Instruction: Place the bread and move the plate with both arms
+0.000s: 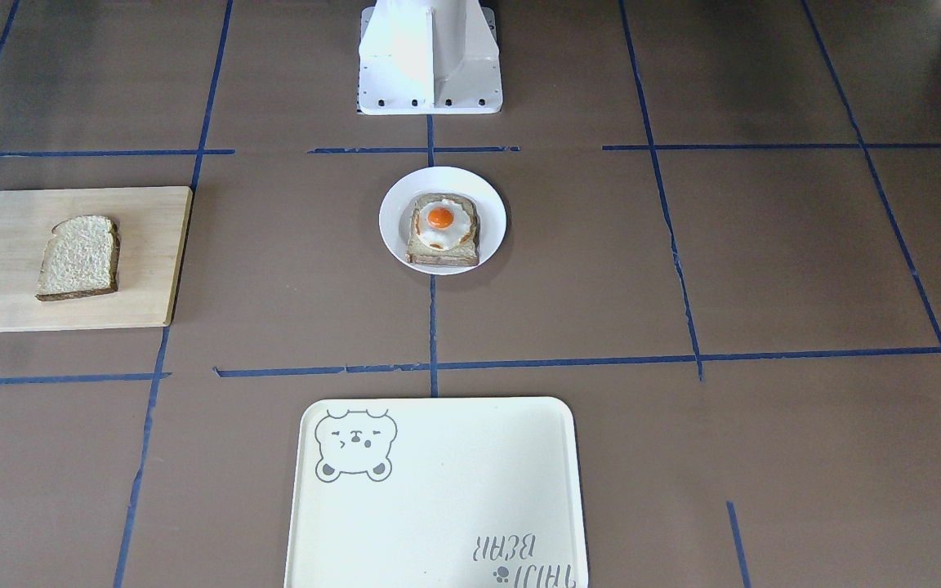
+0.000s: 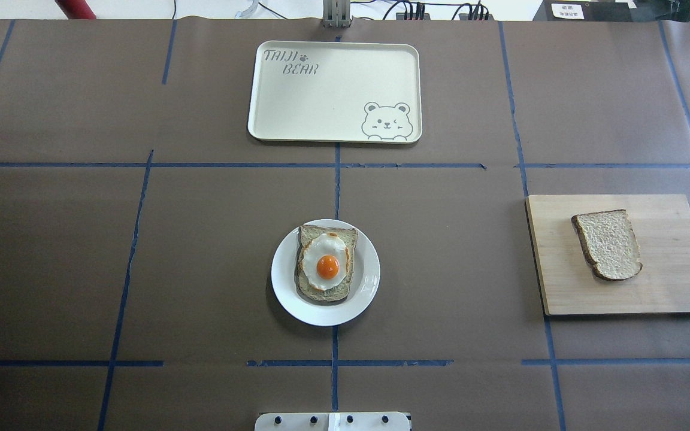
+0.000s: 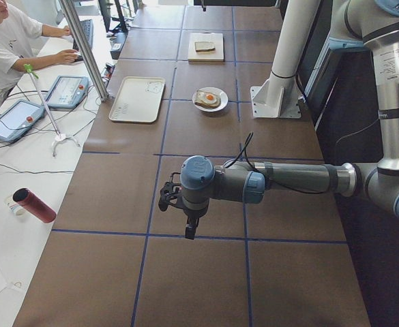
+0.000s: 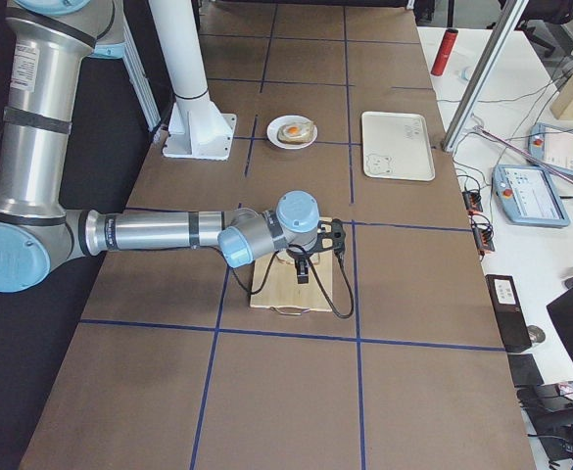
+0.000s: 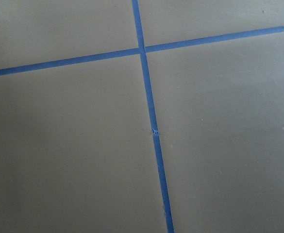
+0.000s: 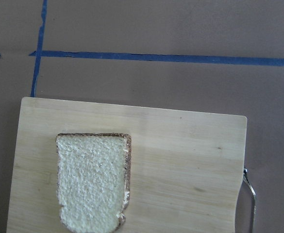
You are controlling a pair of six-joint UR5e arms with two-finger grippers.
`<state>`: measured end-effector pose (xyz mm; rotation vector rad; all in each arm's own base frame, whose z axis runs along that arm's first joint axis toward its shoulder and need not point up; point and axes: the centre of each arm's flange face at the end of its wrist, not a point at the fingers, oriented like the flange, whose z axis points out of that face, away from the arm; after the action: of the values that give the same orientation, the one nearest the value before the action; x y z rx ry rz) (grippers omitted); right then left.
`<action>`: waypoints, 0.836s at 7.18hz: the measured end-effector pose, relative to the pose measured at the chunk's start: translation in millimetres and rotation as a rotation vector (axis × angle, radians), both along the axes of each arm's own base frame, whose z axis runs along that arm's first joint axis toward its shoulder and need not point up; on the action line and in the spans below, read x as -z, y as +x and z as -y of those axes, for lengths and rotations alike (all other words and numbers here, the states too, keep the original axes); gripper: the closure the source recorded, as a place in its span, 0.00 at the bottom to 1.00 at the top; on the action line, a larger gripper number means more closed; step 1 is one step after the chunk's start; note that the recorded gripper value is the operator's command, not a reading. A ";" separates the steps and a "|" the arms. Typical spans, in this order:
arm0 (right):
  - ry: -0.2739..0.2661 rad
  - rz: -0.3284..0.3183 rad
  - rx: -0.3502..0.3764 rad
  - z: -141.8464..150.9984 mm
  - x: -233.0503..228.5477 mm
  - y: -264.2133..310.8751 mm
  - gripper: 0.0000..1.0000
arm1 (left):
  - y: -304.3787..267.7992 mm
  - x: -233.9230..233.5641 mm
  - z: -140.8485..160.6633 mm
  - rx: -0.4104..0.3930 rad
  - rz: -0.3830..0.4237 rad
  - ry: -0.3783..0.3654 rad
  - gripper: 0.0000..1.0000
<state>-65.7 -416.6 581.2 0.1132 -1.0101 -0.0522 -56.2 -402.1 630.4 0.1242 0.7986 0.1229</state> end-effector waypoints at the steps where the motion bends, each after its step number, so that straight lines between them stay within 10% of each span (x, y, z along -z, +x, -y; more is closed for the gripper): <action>1: -0.007 0.021 -0.023 -3.2 -6.2 -26.7 0.10 | 0.0 0.0 0.0 0.000 0.000 0.000 0.00; 6: -0.033 0.034 -0.006 -26.3 -34.2 -106.0 0.22 | 0.0 0.6 0.1 0.000 0.000 0.002 0.00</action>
<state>-171.6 -390.3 615.4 0.0874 -1.0436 -0.0284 -56.2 -402.2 629.8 0.1265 0.7985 0.1239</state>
